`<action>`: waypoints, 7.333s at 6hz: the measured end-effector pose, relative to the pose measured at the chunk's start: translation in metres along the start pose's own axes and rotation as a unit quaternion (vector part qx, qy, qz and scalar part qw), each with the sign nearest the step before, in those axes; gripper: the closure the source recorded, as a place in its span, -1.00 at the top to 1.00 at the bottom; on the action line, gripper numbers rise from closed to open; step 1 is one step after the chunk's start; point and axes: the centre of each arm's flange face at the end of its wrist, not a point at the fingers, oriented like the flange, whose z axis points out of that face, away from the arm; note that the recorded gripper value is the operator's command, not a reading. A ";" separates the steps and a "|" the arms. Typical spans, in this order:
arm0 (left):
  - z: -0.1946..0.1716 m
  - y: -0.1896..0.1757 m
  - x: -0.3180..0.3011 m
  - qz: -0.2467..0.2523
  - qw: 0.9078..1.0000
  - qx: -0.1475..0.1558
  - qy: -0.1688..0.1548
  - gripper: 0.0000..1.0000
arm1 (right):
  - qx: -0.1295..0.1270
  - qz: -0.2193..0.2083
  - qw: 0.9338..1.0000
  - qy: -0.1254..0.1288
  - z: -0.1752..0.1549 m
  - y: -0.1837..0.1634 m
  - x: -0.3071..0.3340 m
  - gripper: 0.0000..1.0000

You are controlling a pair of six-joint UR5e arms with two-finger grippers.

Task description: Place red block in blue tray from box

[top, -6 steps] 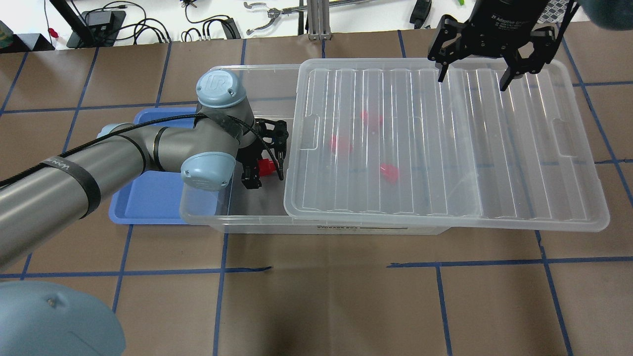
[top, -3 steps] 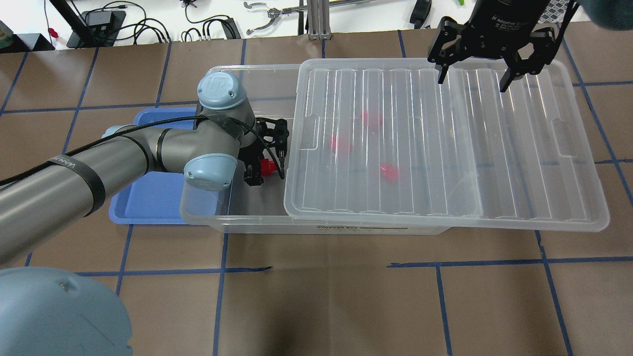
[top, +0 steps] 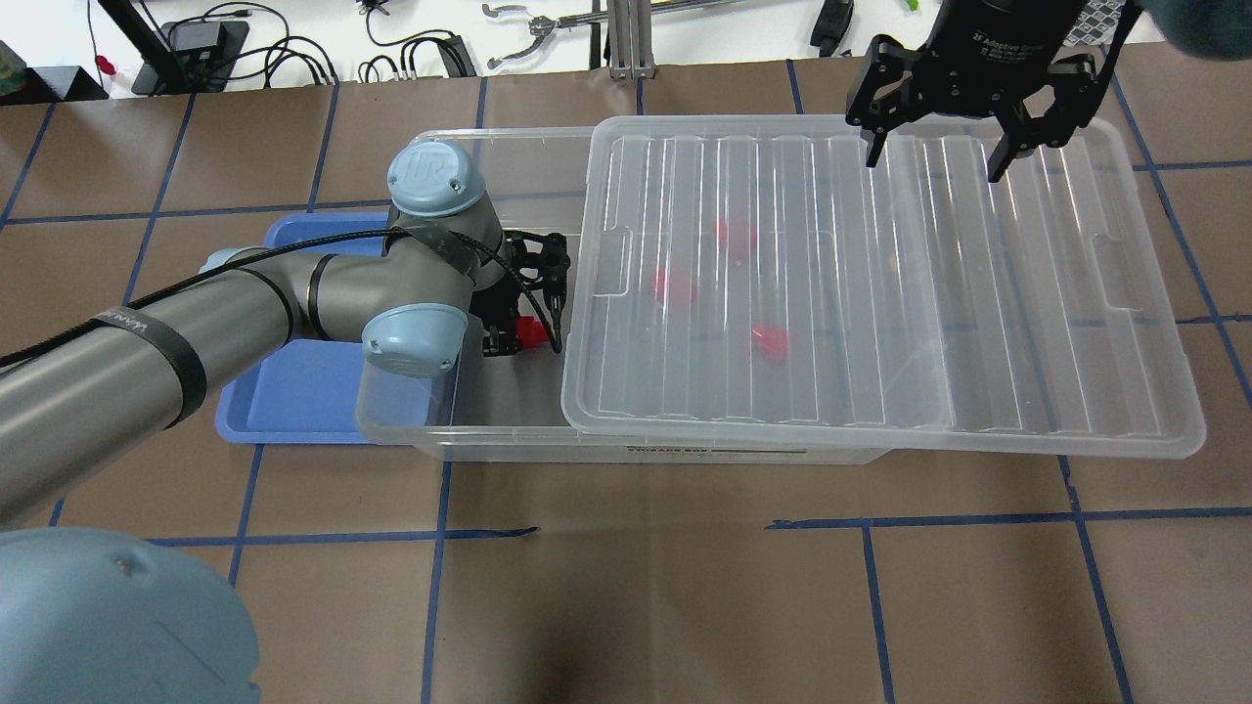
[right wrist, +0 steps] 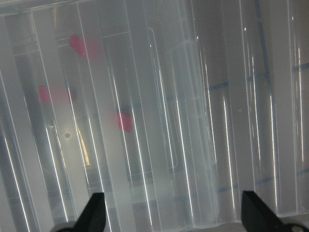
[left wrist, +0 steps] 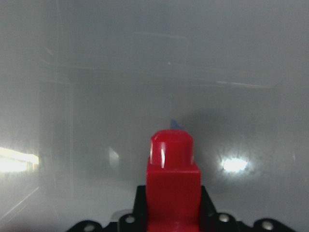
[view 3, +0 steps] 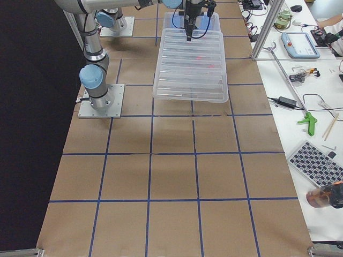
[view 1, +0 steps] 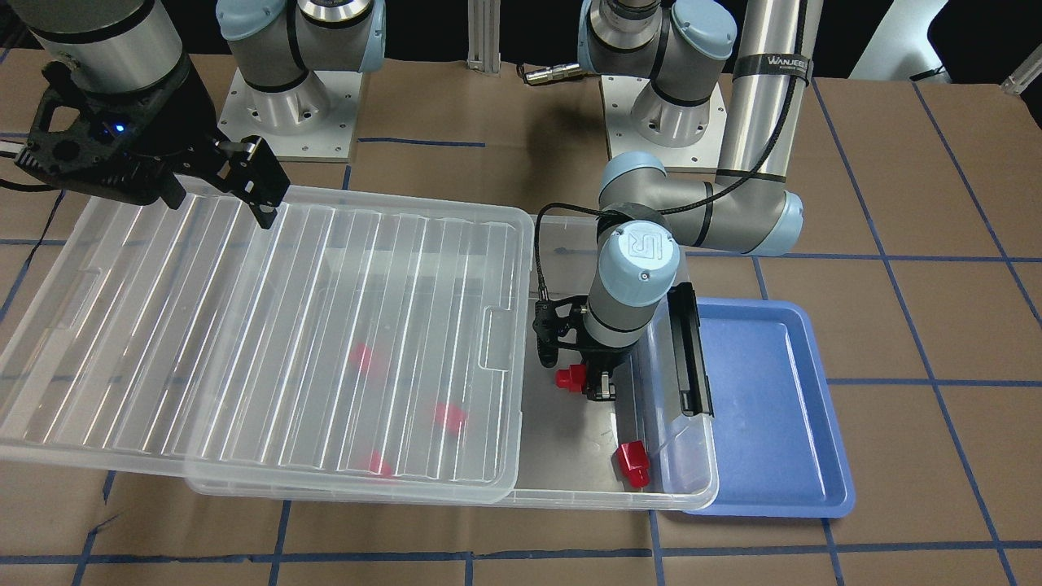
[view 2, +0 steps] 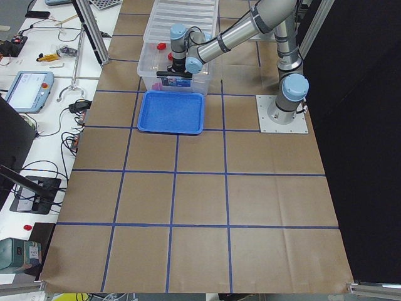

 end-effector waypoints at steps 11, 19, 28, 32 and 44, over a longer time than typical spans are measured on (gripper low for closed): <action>-0.210 0.193 -0.076 -0.019 0.998 0.037 0.040 -0.99 | -0.016 -0.041 0.999 0.010 0.012 -0.024 0.058 1.00; -0.016 0.240 -0.041 0.025 0.999 -0.011 0.031 0.97 | -0.077 -0.035 0.993 0.078 0.162 -0.067 0.332 1.00; -0.262 0.217 -0.036 -0.053 0.996 -0.006 0.074 0.97 | -0.081 -0.023 0.996 0.019 0.182 -0.054 0.294 1.00; -0.300 0.200 -0.017 -0.168 0.985 -0.015 0.046 0.97 | -0.080 -0.048 0.995 0.019 0.181 -0.051 0.263 1.00; -0.314 0.049 0.047 -0.706 0.708 -0.009 -0.012 0.97 | -0.075 -0.079 0.994 0.000 0.182 -0.034 0.187 1.00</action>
